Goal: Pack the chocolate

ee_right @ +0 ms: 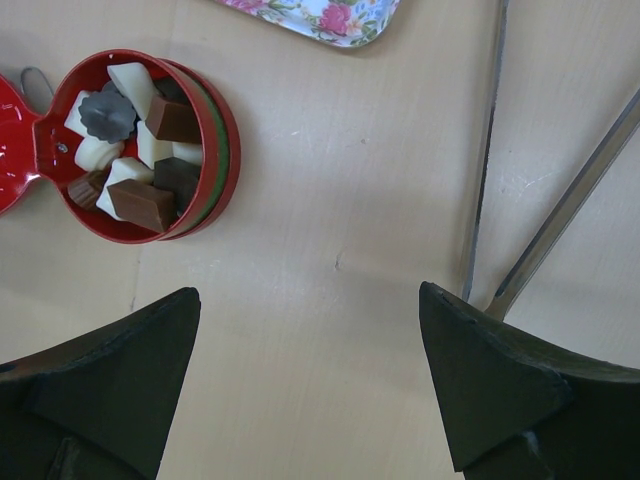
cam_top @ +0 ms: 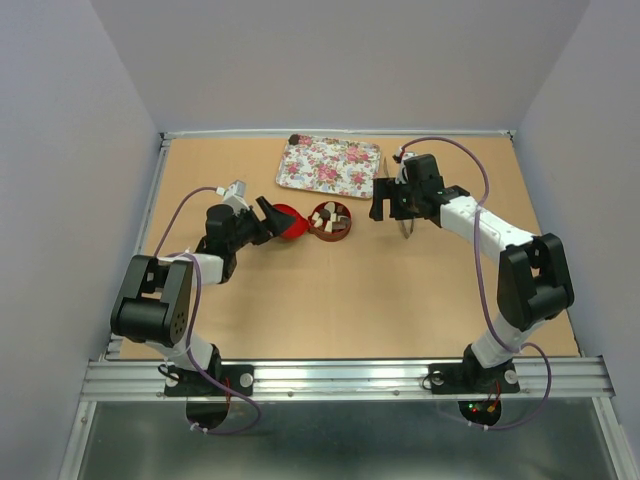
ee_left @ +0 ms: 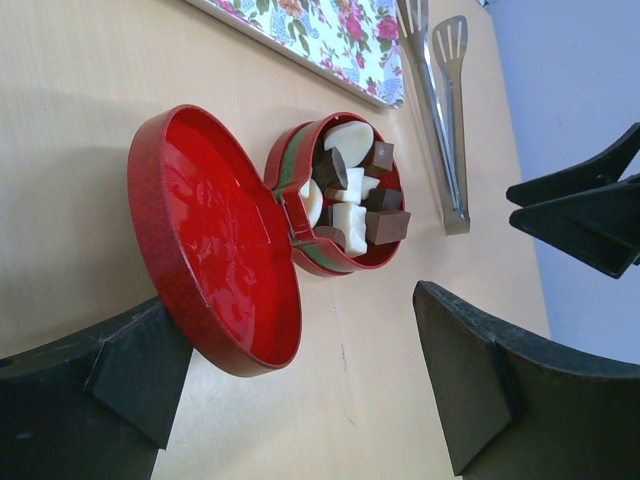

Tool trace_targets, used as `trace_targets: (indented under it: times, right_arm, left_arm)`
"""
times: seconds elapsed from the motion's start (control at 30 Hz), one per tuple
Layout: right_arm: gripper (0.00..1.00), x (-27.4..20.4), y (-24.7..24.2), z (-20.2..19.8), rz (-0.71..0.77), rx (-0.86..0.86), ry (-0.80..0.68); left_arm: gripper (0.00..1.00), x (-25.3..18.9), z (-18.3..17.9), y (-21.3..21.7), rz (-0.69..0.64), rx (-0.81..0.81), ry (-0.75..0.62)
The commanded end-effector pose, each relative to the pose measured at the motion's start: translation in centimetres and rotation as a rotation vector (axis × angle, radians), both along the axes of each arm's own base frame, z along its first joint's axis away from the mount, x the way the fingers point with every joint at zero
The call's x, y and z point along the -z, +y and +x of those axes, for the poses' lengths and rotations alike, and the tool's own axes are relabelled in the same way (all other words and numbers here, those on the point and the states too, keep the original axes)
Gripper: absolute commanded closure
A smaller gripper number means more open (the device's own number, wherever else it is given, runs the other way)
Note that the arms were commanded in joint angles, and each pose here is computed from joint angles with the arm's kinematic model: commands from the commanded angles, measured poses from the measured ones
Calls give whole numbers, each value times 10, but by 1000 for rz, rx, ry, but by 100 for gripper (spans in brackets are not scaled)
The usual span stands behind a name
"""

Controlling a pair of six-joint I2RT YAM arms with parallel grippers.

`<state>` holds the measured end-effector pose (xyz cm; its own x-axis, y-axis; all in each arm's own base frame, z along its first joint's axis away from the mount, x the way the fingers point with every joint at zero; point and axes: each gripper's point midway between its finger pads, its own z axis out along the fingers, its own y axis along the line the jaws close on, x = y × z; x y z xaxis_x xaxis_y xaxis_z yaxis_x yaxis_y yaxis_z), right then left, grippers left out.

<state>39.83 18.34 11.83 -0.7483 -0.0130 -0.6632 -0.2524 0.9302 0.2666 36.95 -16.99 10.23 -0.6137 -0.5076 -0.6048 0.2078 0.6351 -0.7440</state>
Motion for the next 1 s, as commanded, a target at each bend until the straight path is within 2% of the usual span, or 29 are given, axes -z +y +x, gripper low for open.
trace_targets:
  times: [0.0, 0.4, 0.97]
  right_arm:
    - [5, -5, 6, 9, 19, -7, -38]
    - [5, -9, 5, 7, 16, -8, -47]
    - [5, -7, -1, 1, -2, -7, -50]
  left_arm:
    - [2, -40, 7, -11, -15, 61, -139]
    - [2, -61, 6, -36, -20, 122, -199]
    - [2, -67, 4, -83, -28, 225, -216]
